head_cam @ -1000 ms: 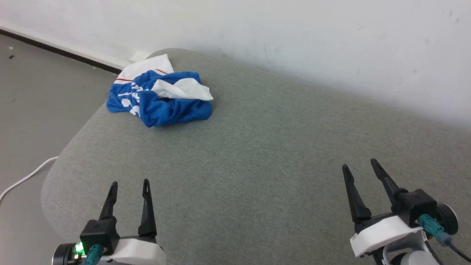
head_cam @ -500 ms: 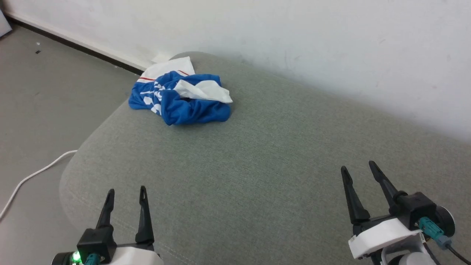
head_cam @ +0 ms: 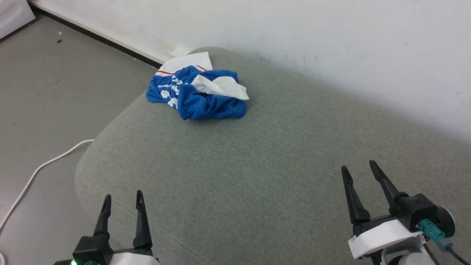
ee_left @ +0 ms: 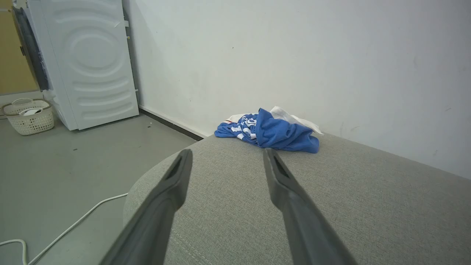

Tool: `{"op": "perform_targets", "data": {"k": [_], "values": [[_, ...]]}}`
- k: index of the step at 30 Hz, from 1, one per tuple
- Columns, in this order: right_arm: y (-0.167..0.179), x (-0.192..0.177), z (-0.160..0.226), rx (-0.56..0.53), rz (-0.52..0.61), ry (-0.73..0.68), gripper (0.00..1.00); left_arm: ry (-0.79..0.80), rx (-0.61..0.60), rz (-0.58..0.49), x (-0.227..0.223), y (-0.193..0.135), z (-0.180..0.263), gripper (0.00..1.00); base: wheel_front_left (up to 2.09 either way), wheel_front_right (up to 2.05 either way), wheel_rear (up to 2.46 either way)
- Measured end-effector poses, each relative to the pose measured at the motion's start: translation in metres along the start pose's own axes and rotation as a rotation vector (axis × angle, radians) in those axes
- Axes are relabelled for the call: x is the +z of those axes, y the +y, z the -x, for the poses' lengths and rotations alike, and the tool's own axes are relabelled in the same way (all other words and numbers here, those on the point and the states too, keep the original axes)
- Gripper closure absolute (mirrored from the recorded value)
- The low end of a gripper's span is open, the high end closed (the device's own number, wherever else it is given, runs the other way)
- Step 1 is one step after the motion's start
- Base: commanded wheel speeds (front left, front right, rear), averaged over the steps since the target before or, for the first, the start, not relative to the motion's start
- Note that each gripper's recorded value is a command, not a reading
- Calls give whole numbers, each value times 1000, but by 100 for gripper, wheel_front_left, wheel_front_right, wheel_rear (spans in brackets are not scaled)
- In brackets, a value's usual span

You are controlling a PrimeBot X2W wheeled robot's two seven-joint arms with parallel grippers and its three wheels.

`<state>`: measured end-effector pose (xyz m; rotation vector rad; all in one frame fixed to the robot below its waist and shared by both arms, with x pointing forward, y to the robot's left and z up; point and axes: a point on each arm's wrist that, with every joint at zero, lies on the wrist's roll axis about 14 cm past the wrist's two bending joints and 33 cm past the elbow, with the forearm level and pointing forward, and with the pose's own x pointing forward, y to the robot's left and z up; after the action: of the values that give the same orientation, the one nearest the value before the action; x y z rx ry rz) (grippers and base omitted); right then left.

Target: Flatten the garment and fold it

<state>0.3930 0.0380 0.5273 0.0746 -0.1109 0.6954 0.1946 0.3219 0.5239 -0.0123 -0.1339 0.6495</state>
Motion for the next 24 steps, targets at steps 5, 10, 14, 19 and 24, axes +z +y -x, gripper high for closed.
{"op": "perform_targets", "data": {"k": [5,10,14,19,24], "values": [[5,-1,-4,18,-5,-5,0,-1,28,2,-1,7,5,0,0,0,0],[11,0,-7,37,-8,-14,0,-13,50,0,1,13,8,0,0,0,0],[12,-1,-8,39,-11,-18,0,-11,55,1,1,13,9,0,0,0,0],[10,-3,-8,36,-12,-13,0,-7,52,1,1,11,8,0,0,0,0],[9,-8,-10,37,-13,-5,0,-1,58,27,0,9,6,0,0,0,0]]}}
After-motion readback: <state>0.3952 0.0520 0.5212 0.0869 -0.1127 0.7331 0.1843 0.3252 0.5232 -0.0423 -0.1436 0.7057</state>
